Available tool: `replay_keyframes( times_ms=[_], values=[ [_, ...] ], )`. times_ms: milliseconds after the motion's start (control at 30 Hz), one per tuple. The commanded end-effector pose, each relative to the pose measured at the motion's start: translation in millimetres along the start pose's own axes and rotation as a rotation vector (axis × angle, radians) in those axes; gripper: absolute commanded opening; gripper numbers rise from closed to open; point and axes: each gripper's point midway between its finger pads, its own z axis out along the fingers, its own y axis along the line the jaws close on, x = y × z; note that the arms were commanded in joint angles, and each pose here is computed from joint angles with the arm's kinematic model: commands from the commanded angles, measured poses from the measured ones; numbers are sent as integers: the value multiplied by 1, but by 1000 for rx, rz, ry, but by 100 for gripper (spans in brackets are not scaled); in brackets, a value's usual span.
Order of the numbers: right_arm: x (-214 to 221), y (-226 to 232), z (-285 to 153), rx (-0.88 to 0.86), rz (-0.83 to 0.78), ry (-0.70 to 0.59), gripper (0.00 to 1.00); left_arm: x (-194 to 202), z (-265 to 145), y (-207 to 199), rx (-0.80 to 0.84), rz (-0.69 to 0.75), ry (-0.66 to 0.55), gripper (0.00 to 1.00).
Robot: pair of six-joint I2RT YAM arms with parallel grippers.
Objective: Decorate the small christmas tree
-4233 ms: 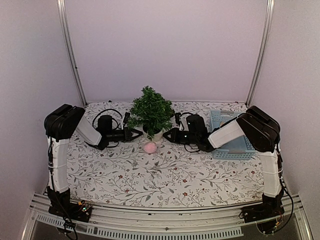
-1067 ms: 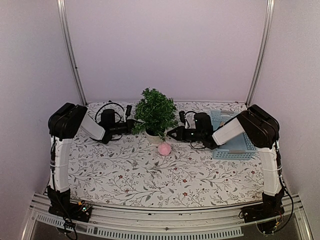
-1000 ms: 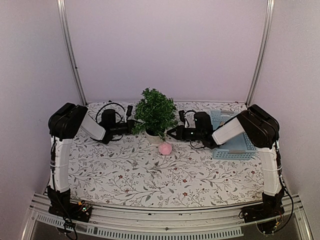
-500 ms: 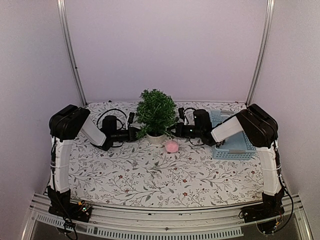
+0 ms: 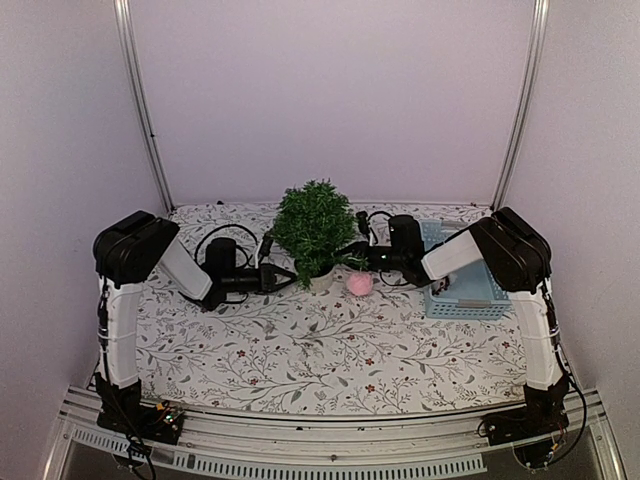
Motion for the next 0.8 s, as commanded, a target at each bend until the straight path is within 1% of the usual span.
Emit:
replay_keyframes(
  times_ms=[0, 133, 367, 467, 600, 733, 767],
  values=[
    [6, 7, 3, -19, -31, 23, 14, -12, -3, -20, 23, 53, -48, 11],
    [-8, -9, -13, 88, -49, -17, 16, -6, -18, -11, -7, 21, -81, 11],
    [-52, -25, -47, 245, -100, -107, 19, -9, -42, -3, -64, 3, -142, 12],
    [-68, -23, -60, 281, -130, -135, 20, -14, -53, 0, -97, 1, -170, 14],
    [-95, -6, -79, 315, -200, -173, 21, -24, -70, 0, -147, 13, -221, 15],
    [-133, 21, -119, 349, -269, -228, 25, -40, -89, -6, -213, 44, -279, 17],
    [-137, 21, -129, 365, -279, -228, 25, -43, -92, -7, -236, 55, -284, 18]
  ],
)
